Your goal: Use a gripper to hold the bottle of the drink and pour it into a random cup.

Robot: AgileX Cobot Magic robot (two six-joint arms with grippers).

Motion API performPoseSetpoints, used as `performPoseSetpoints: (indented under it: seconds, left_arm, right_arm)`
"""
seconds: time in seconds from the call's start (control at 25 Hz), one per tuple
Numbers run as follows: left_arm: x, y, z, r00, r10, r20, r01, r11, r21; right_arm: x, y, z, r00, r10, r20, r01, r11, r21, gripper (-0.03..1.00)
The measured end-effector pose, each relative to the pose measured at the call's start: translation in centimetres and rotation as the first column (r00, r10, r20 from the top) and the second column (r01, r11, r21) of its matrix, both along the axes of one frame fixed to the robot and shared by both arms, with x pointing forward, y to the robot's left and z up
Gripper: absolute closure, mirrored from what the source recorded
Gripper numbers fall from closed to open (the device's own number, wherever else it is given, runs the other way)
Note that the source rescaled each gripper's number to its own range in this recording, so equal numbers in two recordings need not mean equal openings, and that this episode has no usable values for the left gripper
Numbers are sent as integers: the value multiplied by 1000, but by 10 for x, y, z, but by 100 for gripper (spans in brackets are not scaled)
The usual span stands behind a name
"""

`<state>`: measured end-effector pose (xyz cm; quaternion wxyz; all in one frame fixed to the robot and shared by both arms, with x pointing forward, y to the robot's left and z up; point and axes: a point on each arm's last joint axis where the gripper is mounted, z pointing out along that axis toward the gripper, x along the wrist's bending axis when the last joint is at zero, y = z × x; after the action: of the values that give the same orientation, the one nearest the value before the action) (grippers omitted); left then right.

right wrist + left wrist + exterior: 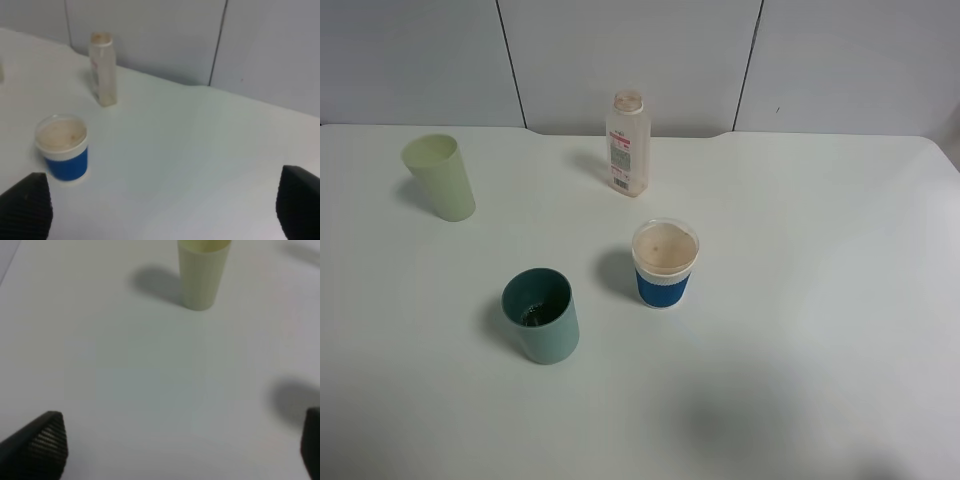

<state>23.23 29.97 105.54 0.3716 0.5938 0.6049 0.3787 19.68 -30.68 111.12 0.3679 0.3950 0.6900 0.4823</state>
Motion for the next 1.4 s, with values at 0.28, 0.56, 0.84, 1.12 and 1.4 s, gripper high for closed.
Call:
performPoseSetpoints:
  seconds: [0.28, 0.56, 0.84, 1.12, 1.4]
  left_arm:
    - [0, 0, 0, 1000, 0, 0, 0, 1000, 0]
    - [0, 0, 0, 1000, 0, 0, 0, 1000, 0]
    - [0, 0, 0, 1000, 0, 0, 0, 1000, 0]
    - [0, 0, 0, 1000, 0, 0, 0, 1000, 0]
    - [0, 0, 0, 1000, 0, 0, 0, 1000, 0]
  right_arm:
    - [15, 8, -26, 994, 25, -110, -26, 1000, -9, -1]
    - [26, 12, -49, 980, 20, -197, -28, 999, -37, -1]
    - [32, 14, -58, 979, 17, -205, -25, 999, -37, -1]
    - [32, 14, -58, 979, 17, -203, -25, 999, -36, -1]
    - [32, 14, -58, 979, 17, -203, -25, 999, -36, -1]
